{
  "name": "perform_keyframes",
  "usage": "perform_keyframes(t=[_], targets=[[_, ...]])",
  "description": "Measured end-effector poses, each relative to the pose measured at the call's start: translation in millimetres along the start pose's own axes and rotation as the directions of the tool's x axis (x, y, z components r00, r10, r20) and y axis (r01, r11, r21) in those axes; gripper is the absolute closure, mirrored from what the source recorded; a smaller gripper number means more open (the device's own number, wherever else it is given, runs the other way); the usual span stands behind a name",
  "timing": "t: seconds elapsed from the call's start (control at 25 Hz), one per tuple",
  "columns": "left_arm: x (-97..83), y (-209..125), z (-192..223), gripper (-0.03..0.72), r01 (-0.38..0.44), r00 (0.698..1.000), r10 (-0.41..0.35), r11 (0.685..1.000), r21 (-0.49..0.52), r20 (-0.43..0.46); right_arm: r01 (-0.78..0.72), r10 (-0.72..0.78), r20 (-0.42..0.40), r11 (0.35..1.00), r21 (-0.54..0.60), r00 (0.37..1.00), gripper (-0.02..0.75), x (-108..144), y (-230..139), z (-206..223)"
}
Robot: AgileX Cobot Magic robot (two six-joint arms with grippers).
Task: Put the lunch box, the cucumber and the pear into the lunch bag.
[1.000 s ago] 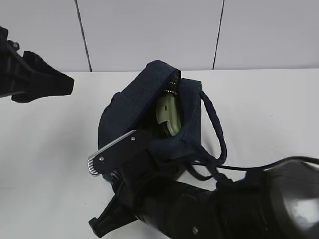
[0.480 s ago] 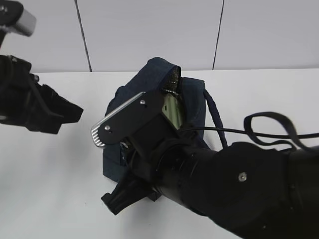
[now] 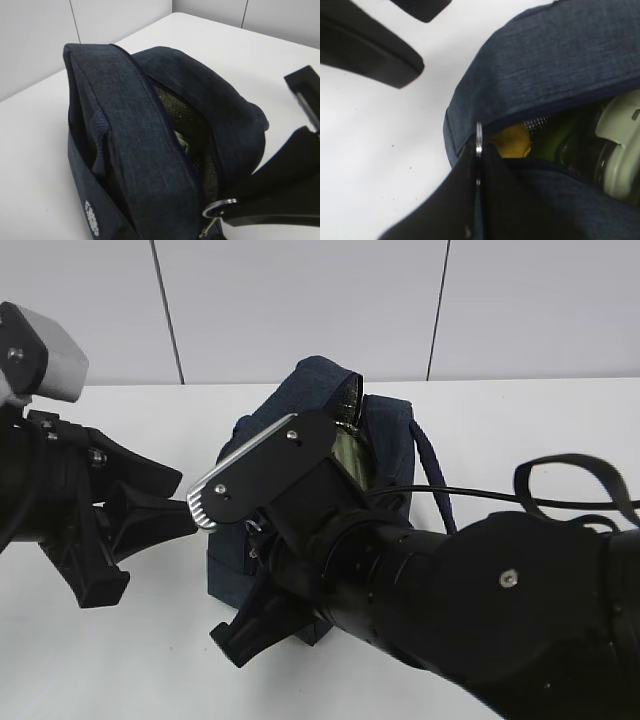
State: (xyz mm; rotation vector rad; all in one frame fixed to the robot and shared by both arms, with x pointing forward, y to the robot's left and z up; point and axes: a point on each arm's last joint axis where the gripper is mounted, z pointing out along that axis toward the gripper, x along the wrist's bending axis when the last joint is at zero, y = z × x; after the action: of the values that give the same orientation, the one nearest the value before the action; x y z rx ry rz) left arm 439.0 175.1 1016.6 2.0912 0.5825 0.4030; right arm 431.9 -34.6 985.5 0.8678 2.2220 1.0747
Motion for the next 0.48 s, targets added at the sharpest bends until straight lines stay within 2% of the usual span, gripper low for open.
perform_keyframes(t=[0.2,0.48], targets=[[7.4,-13,17,0.308,-0.042,0.999,0.04,0.997,0.057,0.023,0.0,0.0,0.0,1.0,0.001,1.0,0.732,0,0,0],[11.5,-28,40,0.295,-0.011,0.997,0.003,0.994,0.108,0.074,0.002,-0.002,0.0,1.0,0.001,1.0,0.732,0,0,0]])
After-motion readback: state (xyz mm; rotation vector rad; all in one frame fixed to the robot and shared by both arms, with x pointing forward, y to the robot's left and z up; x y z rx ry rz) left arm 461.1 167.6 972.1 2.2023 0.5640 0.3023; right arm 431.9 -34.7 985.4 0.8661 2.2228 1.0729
